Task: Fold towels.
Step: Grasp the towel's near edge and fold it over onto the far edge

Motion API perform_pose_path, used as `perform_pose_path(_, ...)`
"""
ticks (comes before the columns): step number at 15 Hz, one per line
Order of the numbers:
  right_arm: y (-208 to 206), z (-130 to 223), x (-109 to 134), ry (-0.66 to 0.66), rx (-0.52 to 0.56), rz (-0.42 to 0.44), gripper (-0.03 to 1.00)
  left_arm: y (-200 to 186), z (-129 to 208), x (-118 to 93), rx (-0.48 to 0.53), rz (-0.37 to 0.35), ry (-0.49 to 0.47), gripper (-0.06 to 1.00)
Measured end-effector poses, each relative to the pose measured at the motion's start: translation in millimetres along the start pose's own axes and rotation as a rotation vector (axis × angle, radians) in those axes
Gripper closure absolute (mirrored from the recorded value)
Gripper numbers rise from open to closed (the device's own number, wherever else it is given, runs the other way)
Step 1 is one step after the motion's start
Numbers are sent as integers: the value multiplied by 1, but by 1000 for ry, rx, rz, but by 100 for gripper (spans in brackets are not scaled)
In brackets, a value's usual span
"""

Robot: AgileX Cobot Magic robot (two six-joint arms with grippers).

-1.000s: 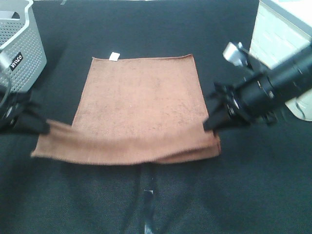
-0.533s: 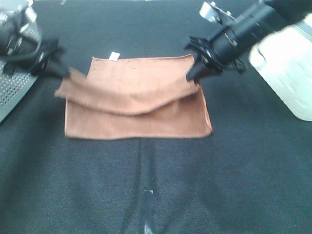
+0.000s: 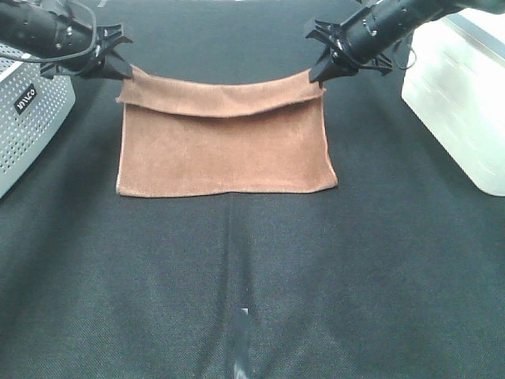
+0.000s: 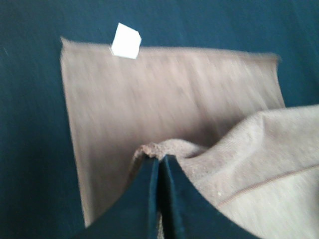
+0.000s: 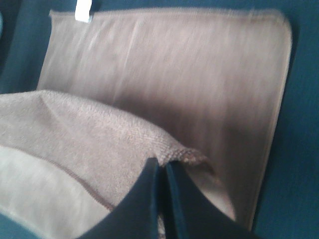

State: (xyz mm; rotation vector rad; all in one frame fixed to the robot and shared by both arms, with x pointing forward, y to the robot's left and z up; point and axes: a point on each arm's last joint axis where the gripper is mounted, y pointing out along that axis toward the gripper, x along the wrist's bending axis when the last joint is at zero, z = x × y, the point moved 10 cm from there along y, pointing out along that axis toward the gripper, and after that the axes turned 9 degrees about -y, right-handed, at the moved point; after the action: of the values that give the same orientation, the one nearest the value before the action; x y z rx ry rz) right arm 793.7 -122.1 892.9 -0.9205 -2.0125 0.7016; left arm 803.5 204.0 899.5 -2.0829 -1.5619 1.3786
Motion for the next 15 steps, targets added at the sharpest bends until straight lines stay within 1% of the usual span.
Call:
perform_pose_path(1, 0, 0, 0, 0, 0, 0, 97, 0, 0, 0, 0, 0, 0, 94)
perform_pose_path(3, 11, -12, -8, -21, -36, 5, 97, 10, -14, 6, -53, -13, 1, 94)
perform_pose_path(6, 25, -20, -24, -45, -70, 45, 97, 28, -26, 20, -113, -39, -3, 94)
perform_pose_path(7, 28, -24, -30, -47, -93, 63, 97, 36, -30, 22, -128, -37, -7, 94)
perform_pose_path(9, 32, -27, -37, -38, -120, 83, 97, 48, -32, 22, -147, -32, -13, 94)
perform_pose_path(11, 37, -30, -44, -34, -151, 104, 97, 58, -35, 23, -198, -51, -11, 94)
perform_pose_path(12, 38, -31, -46, -31, -162, 110, 96, 62, -34, 24, -207, -59, -10, 94)
perform_pose_path(13, 39, -32, -47, -31, -167, 112, 91, 64, -32, 21, -208, -59, -5, 94)
perform_pose_path(14, 39, -32, -47, -31, -167, 112, 91, 64, -32, 21, -208, -59, -5, 94)
perform_pose_path(15, 38, -33, -48, -32, -171, 114, 85, 65, -32, 19, -216, -63, 13, 92)
